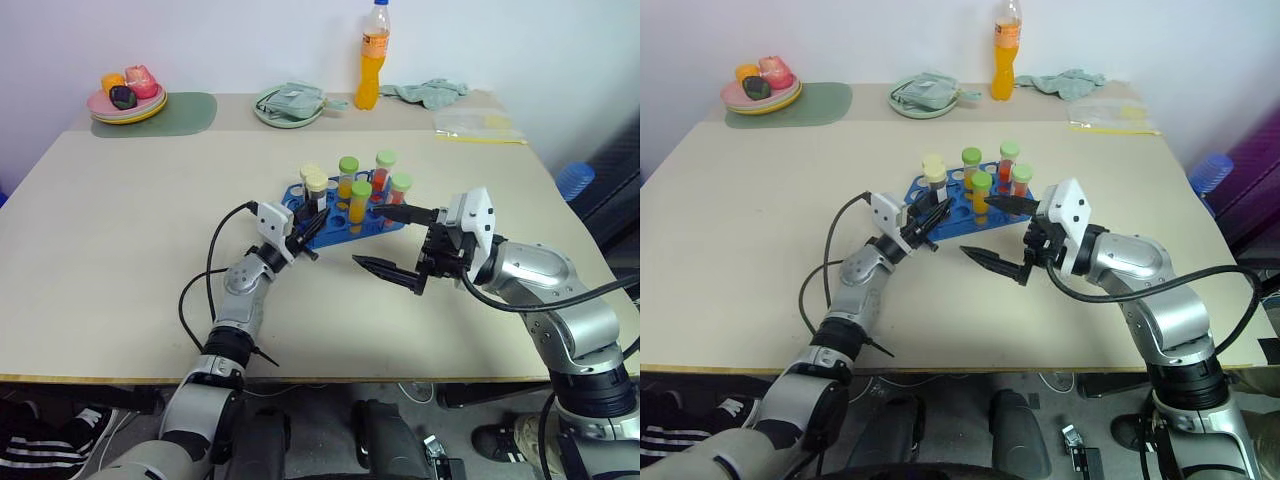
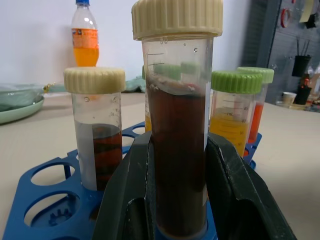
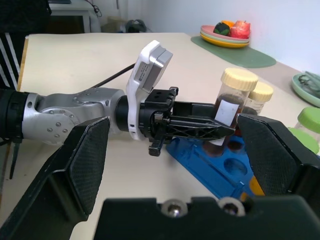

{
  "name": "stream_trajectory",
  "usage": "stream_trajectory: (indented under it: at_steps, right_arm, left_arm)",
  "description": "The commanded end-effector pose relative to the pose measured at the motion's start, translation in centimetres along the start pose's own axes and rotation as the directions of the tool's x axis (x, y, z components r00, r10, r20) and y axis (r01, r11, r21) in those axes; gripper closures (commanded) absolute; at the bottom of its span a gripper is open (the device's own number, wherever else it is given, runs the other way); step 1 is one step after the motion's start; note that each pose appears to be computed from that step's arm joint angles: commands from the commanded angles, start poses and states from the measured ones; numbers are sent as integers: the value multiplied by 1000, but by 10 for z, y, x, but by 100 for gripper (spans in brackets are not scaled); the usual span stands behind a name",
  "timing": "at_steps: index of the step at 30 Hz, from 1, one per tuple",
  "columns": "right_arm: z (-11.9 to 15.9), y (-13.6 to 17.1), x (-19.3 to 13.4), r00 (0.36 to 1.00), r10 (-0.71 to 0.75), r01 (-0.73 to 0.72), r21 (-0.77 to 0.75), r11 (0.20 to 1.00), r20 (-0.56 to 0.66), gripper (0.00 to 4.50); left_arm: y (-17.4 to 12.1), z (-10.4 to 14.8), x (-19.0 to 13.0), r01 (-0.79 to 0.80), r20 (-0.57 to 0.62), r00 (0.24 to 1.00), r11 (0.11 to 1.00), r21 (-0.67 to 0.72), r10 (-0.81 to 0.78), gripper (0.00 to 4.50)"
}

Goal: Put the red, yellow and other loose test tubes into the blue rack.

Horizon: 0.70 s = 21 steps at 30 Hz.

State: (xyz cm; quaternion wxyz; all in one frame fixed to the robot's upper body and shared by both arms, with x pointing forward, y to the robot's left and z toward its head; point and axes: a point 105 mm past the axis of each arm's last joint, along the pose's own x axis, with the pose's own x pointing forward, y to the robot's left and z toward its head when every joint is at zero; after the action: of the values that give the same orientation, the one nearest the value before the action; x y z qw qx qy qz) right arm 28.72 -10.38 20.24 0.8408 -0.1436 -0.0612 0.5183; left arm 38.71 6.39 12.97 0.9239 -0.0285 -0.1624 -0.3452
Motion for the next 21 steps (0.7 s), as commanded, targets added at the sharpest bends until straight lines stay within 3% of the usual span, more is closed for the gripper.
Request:
stream_trajectory:
  at_steps: [1, 6, 7, 8, 11, 15, 18, 21]
  right_arm:
    - [10, -2, -2, 1000, -8, 10, -52, 999, 30, 0]
    - [6, -3, -2, 1000, -2, 3, -45, 999, 25, 0]
    - [4, -3, -2, 1000, 0, 1, -44, 999, 23, 0]
    - [3, -3, -3, 1000, 1, -1, -41, 999, 20, 0]
    - [0, -2, -3, 1000, 13, -13, -27, 1000, 13, 0]
    - [-6, -1, -6, 999, 35, -35, -6, 999, -6, 0]
    - [-10, 0, -15, 999, 38, -38, 13, 999, -23, 0]
    - [-18, 6, -29, 996, 69, -67, 34, 997, -64, 0]
  left_arm:
    - [4, 7, -5, 29, 13, 1000, 1000, -5, -29, 320]
    - [12, 31, -13, 35, 72, 997, 998, 56, -39, 96]
    - [14, 37, -17, 36, 81, 996, 997, 72, -42, 33]
    - [17, 42, -24, 43, 74, 996, 995, 85, -49, 5]
    - [22, 54, -47, 83, 33, 996, 993, 88, -86, 2]
    - [32, 80, -103, 204, -100, 976, 973, 107, -194, 2]
    - [31, 94, -149, 332, -246, 914, 943, -9, -324, 2]
    - [46, 117, -176, 337, -310, 895, 942, -3, -321, 2]
